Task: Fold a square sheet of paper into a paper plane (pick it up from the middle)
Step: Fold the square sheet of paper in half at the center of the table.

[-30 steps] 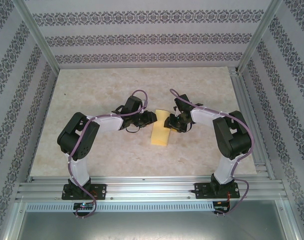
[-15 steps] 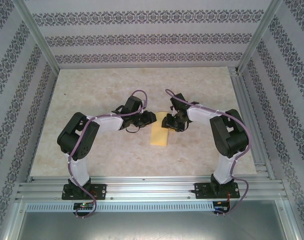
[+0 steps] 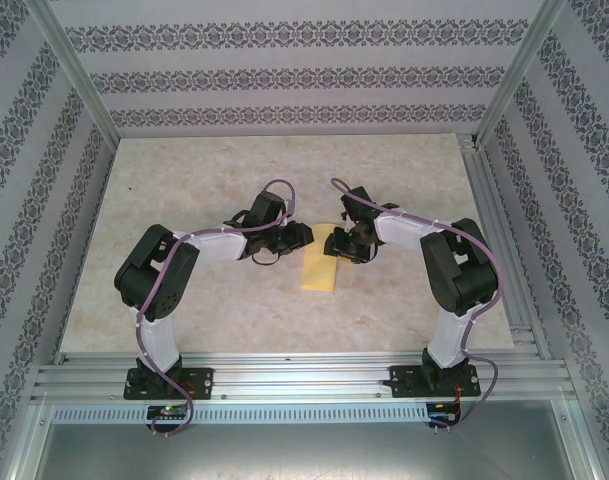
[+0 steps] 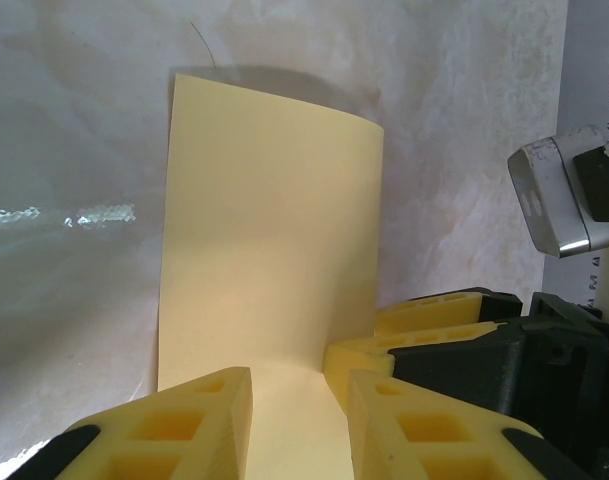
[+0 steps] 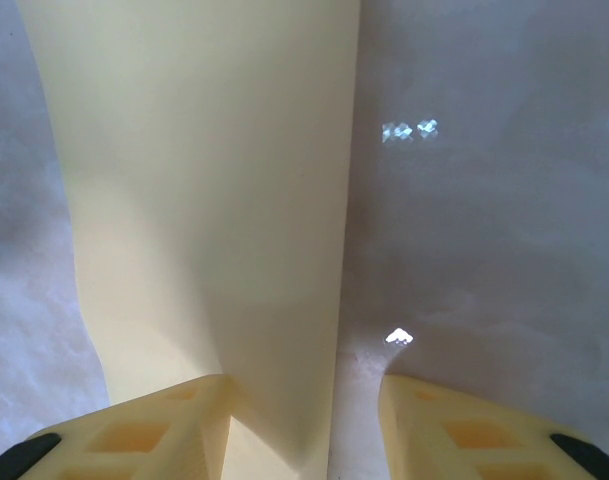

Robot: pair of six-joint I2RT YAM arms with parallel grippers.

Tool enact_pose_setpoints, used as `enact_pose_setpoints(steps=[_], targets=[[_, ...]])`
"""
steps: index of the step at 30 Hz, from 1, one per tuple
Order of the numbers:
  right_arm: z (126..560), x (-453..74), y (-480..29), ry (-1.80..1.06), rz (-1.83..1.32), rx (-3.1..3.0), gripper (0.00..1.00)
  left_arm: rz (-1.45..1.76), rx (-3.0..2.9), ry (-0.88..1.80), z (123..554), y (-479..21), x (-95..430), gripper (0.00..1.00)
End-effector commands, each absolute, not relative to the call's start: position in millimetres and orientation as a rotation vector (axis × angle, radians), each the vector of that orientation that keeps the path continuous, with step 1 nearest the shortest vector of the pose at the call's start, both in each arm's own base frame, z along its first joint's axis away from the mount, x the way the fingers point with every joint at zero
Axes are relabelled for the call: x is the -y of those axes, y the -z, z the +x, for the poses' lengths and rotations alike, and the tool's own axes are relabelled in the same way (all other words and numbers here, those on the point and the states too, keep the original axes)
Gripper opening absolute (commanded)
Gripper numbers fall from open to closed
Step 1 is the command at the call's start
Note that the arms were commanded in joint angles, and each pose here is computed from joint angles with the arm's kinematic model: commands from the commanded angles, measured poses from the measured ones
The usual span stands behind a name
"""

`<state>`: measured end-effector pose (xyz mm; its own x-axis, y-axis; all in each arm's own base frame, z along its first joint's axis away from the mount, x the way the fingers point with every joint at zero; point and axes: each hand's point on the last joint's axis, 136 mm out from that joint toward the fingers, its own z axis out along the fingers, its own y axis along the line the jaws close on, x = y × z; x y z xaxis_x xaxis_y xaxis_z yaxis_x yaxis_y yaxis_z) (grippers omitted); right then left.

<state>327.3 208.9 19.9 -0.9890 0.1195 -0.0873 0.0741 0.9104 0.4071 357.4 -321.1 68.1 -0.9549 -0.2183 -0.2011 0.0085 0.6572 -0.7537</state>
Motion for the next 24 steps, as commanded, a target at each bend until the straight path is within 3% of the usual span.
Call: enact_pose_setpoints(steps=[1, 24], targets=[[329.8, -202.0, -23.8, -0.570, 0.152, -2.943, 0.45, -0.128, -2.549, 1.219, 359.8, -93.8, 328.6, 0.33], [329.0, -197.0, -31.1, -0.576, 0.146, -2.932, 0.45, -0.131, -2.548, 1.223, 359.8, -94.1, 328.9, 0.33]])
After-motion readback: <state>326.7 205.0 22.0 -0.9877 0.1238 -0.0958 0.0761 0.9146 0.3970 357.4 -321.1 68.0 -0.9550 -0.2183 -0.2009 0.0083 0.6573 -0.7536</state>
